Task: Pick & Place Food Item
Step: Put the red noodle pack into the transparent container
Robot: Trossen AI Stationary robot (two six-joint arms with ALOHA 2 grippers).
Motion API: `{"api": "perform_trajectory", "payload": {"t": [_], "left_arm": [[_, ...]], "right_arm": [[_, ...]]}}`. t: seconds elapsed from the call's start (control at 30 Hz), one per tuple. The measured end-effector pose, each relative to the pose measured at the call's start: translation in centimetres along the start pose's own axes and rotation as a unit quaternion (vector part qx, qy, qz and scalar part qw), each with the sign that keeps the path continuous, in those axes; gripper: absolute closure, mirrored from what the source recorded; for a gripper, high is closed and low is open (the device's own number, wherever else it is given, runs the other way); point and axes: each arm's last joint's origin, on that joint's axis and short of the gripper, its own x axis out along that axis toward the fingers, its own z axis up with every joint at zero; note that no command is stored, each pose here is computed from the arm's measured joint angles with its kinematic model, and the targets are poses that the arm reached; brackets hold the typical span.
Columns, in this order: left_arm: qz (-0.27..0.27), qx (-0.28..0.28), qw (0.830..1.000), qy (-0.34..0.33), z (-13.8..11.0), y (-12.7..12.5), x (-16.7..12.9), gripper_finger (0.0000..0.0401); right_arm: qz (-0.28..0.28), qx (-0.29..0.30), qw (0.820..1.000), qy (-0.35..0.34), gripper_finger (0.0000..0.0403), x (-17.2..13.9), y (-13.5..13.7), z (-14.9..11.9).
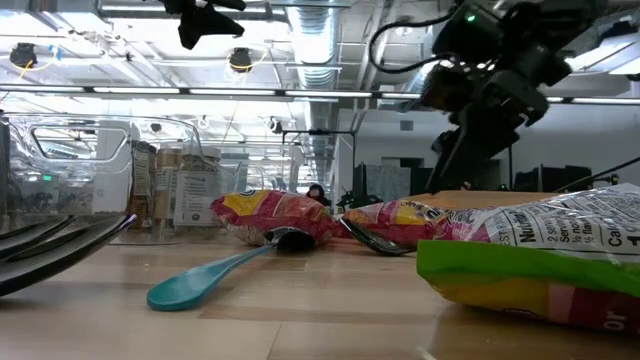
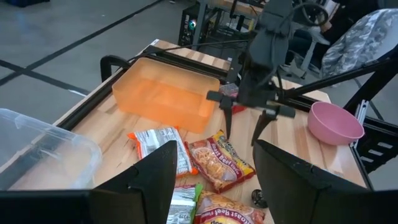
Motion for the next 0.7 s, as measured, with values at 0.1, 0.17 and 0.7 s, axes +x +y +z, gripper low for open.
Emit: {"api": "perform_trajectory", "payload": {"t": [0.1, 0.17, 0.7], "left_arm": [[0.000, -0.001, 1.000, 0.000, 0.0, 0.0, 0.0, 0.0196], [0.000, -0.001, 1.000, 0.000, 0.0, 0.0, 0.0, 0.0196], [-0.006, -0.002, 1.000, 0.002, -0.1, -0.2, 0.0, 0.0196]], "right_arm": [[-0.002, 0.002, 1.000, 0.016, 0.0159, 1.1, -0.2, 0.4], [-0.004, 0.006, 1.000, 0.027, 0.0159, 1.9, -0.3, 0.7], [0.016, 0.009, 0.999, 0.046, 0.0159, 3.7, 1.7, 3.1]]}}
